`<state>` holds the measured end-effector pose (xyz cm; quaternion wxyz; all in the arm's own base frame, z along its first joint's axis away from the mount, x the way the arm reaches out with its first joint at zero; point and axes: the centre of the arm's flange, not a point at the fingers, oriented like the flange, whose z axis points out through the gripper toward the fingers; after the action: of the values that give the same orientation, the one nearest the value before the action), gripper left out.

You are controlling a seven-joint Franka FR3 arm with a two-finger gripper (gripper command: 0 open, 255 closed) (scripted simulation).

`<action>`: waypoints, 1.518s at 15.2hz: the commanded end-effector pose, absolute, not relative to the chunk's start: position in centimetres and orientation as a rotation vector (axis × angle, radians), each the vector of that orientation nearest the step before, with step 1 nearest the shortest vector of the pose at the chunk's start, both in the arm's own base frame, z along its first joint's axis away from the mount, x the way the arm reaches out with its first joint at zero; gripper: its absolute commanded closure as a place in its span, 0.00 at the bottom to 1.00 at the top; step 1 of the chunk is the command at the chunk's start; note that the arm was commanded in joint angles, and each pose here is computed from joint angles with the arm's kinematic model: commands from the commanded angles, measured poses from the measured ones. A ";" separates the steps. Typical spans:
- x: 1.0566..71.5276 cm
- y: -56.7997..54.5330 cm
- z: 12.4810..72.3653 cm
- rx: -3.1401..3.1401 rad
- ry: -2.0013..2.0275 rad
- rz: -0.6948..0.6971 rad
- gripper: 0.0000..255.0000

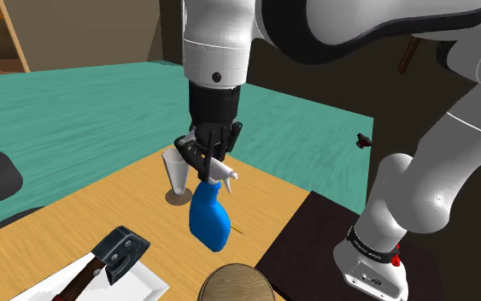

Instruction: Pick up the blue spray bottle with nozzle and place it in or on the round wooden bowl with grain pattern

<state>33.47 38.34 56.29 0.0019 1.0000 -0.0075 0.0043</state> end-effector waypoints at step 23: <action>22.4 38.0 53.5 3.137 -0.024 0.013 1.00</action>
<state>22.36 38.05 53.88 0.0023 1.0000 -0.0076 0.0038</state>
